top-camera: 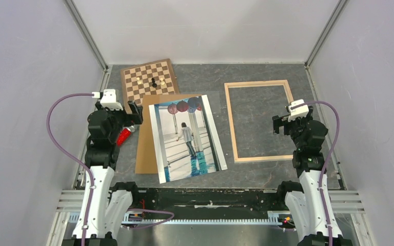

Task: Put the photo into the frame
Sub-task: Pick up the photo frame item at the center of the board.

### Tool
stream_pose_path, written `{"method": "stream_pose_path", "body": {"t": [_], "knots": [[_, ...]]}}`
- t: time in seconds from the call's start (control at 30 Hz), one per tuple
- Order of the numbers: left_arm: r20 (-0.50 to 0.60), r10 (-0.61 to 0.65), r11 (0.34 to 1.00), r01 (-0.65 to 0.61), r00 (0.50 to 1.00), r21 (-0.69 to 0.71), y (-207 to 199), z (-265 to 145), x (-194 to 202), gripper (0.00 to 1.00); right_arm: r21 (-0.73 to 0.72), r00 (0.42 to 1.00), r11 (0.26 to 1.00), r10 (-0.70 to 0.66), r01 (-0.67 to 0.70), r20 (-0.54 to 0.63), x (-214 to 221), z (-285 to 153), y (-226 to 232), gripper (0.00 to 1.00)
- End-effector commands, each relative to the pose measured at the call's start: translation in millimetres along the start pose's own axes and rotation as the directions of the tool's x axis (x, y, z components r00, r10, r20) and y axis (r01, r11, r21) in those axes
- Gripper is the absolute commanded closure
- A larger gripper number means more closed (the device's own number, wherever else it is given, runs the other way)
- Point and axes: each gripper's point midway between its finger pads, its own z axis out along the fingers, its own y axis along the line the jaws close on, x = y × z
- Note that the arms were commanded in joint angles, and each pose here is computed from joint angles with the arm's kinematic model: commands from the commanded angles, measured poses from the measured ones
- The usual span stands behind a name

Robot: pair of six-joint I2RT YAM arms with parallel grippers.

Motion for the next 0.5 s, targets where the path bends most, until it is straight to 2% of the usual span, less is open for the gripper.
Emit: {"method": "stream_pose_path", "body": {"t": [0.0,0.2,0.47], "knots": [[0.025,0.037,0.997,-0.038,0.999,0.062,-9.9,-3.1,-11.3,0.0,-0.091,0.997,0.996,-0.014,0.02,0.074,-31.5,2.0,9.9,0.02],[-0.023,0.028,0.989,-0.024,0.999,0.149,-22.7,5.3,5.5,0.0,-0.256,0.999,0.966,-0.029,0.034,0.024,-32.1,20.1,50.2,0.02],[-0.061,0.021,0.981,-0.009,0.998,0.192,-27.5,15.7,28.9,0.0,-0.464,0.999,0.885,-0.025,0.038,0.034,-45.6,45.8,140.4,0.02]]}}
